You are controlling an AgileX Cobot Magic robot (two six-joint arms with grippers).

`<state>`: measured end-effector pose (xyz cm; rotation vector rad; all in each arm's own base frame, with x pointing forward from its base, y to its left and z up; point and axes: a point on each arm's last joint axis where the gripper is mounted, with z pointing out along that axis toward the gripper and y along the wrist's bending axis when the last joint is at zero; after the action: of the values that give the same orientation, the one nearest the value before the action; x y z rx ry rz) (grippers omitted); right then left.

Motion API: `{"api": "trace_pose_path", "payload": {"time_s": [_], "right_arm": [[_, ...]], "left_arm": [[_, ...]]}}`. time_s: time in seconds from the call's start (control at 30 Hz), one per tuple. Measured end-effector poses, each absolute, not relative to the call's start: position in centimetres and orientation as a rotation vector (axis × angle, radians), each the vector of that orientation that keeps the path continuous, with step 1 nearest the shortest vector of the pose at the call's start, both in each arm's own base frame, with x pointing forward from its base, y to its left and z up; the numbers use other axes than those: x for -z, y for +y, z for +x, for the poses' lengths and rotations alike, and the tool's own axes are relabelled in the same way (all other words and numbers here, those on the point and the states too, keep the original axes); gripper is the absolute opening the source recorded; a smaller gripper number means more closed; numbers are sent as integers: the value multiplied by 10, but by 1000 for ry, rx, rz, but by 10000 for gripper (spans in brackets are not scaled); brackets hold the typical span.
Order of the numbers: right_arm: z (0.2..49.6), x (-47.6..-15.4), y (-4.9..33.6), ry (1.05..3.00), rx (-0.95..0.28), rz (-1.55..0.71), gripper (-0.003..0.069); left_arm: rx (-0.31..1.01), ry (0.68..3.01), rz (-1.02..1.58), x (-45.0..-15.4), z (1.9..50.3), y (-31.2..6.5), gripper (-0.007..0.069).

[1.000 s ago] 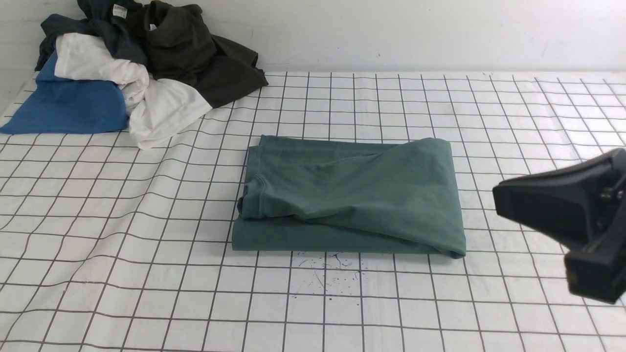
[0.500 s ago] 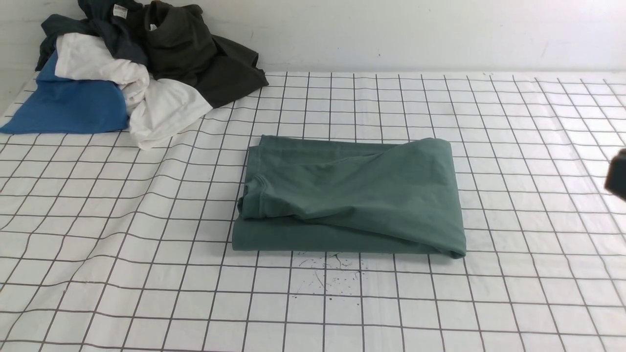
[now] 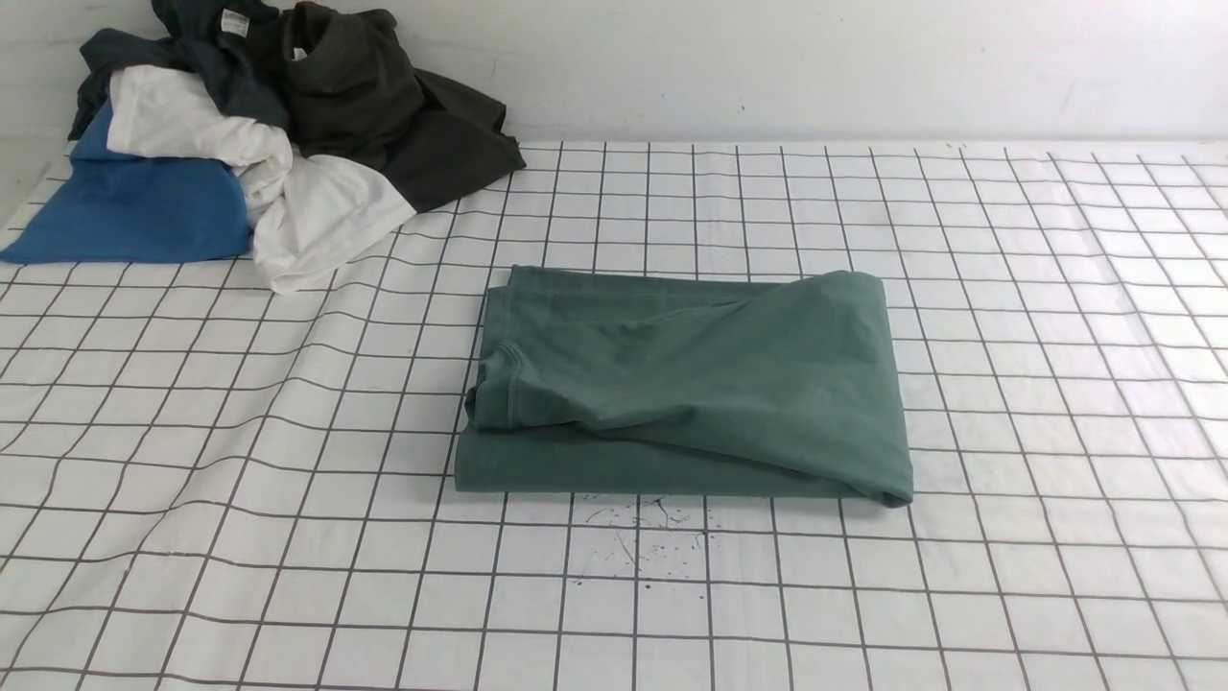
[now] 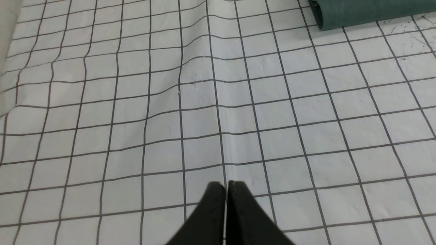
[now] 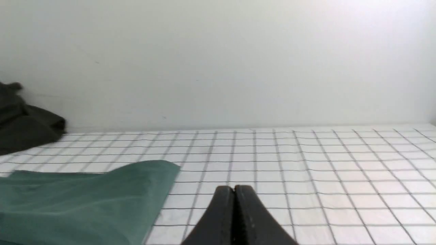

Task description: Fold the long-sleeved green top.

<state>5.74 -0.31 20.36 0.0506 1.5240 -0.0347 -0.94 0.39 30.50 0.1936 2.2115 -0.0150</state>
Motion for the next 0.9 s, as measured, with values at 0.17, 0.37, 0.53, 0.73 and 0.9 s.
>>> {"api": "trace_pose_path", "payload": {"time_s": [0.17, 0.37, 0.53, 0.73, 0.9], "right_arm": [[56, -193, -7, 1626, 77, 126, -14], [55, -182, -6, 1748, 27, 147, -14], [55, -182, -3, 1751, -18, 113, -14], [55, -182, -2, 1754, -34, 109, -14], [55, -182, -2, 1755, -36, 110, -14]], "left_arm": [[15, 2212, 194, -305, -10, 4, -7], [15, 2213, 194, -305, -10, 4, -7], [15, 2213, 194, -305, -10, 4, -7], [15, 2213, 194, -305, -10, 4, -7], [15, 2213, 194, -305, -10, 4, -7]]}}
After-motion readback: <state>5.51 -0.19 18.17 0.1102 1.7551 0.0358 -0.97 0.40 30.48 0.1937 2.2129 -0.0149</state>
